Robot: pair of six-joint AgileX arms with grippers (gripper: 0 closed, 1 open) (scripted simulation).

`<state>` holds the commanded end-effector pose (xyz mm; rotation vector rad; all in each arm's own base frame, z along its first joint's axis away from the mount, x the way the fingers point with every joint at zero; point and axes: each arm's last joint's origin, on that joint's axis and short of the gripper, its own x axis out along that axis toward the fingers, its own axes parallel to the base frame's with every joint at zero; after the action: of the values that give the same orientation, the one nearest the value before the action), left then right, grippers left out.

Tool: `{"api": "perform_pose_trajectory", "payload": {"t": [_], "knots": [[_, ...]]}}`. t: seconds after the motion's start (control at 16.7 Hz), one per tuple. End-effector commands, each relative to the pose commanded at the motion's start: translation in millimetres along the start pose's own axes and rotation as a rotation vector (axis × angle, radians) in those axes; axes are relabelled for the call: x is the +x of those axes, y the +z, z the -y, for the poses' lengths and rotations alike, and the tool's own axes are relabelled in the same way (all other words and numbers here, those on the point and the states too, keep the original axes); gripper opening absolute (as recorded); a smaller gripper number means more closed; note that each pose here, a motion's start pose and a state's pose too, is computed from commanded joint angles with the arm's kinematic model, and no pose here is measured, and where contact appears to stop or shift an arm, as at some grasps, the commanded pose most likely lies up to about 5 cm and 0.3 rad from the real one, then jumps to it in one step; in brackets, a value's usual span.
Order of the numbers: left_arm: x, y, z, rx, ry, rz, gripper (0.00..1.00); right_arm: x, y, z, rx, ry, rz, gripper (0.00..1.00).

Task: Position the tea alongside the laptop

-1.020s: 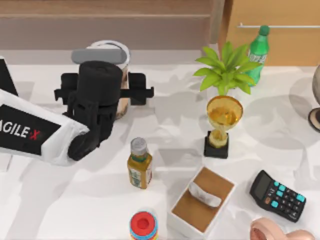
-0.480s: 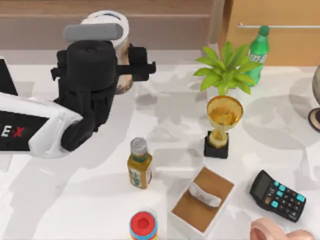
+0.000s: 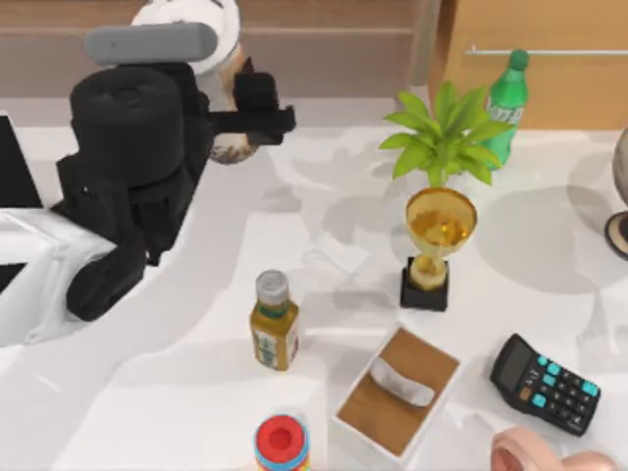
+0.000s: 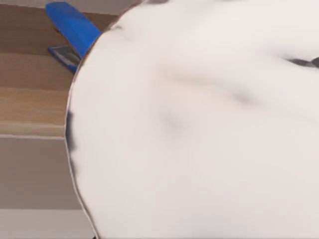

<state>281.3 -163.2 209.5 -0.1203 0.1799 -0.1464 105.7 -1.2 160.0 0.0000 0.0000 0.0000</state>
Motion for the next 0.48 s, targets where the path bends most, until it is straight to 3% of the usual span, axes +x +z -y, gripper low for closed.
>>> {"api": "perform_pose_trajectory", "payload": {"t": [0.48], "knots": [[-28.3, -8.5, -48.5, 0.051, 0.03, -0.058, 0.0, 0.0, 0.0, 0.0, 0.0, 0.0, 0.0, 1.0]]}}
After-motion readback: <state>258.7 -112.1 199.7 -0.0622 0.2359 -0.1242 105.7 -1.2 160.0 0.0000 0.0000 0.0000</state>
